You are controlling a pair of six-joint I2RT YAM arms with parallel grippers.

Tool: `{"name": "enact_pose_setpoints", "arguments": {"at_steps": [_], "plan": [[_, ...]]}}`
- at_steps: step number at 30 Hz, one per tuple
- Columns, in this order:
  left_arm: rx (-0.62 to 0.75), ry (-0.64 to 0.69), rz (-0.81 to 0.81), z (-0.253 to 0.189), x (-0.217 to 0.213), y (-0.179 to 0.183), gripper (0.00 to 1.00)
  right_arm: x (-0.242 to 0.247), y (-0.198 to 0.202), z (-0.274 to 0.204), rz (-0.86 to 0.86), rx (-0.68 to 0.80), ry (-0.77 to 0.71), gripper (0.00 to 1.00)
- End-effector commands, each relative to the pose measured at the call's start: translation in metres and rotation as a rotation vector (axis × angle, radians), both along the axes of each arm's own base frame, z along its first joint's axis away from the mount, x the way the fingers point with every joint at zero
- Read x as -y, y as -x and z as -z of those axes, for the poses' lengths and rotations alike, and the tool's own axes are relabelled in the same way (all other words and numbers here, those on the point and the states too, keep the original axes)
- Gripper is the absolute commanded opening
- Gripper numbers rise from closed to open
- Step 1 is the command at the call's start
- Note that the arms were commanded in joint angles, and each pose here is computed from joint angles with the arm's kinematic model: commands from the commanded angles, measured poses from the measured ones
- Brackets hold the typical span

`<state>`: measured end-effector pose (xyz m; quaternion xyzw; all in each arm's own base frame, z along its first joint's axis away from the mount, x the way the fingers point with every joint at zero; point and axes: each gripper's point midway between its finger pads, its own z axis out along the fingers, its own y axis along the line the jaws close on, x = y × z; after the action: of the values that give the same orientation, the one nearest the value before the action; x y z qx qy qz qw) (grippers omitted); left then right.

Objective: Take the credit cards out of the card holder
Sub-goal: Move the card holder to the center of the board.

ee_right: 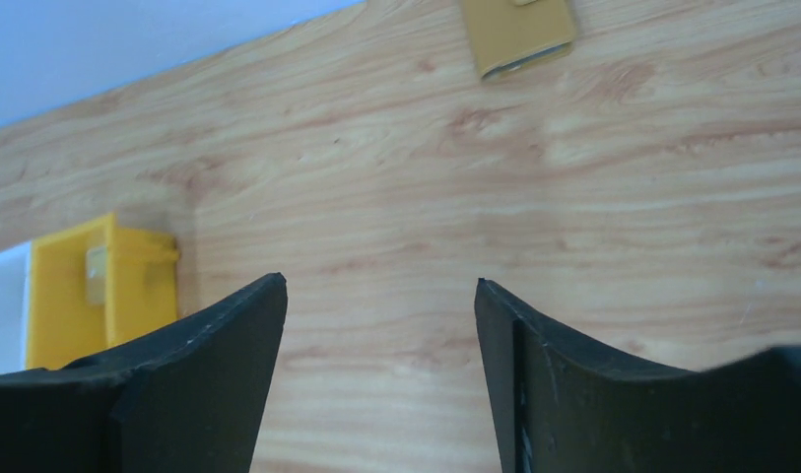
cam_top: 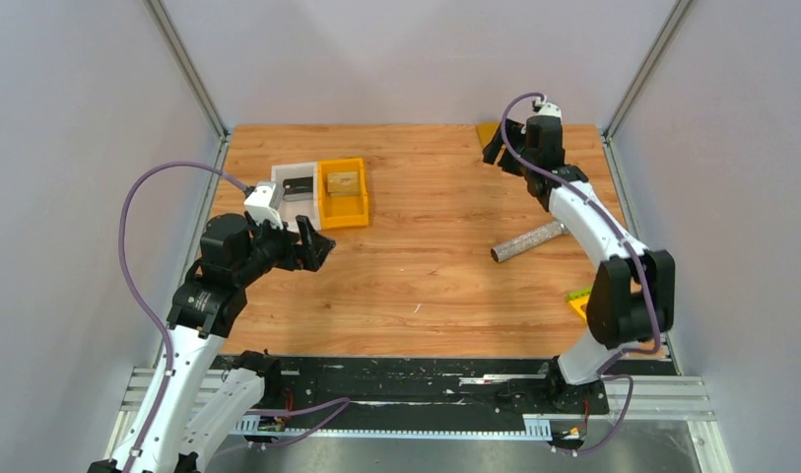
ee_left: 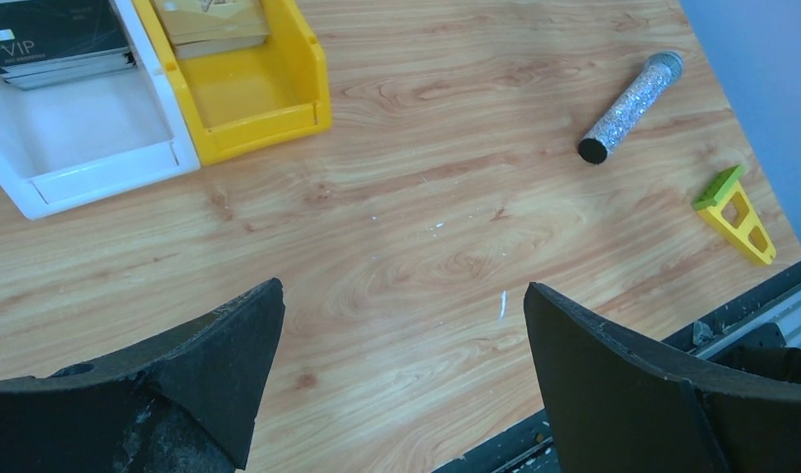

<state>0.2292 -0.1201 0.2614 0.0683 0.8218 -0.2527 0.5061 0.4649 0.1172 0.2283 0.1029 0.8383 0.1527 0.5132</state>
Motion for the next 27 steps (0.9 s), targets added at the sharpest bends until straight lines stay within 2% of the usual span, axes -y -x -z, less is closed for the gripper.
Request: {"name": "enact_pose_setpoints", "arguments": {"at_steps": [1,9,15,27], "plan": [[0.023,-0.016,-0.004,0.0,-0.004,0.002,1.0,0.021,-0.061,-0.004,0.01,0.031,-0.148,0.68],[0.025,-0.019,0.0,0.001,-0.003,0.001,1.0,0.083,-0.139,0.051,0.129,-0.072,-0.383,0.51],[0.024,-0.031,-0.013,0.002,-0.006,0.0,1.0,0.107,-0.177,0.066,0.126,-0.046,-0.542,0.5],[0.027,-0.043,-0.022,0.003,-0.008,-0.002,1.0,0.126,-0.214,0.103,0.16,-0.076,-0.674,0.46]]}}
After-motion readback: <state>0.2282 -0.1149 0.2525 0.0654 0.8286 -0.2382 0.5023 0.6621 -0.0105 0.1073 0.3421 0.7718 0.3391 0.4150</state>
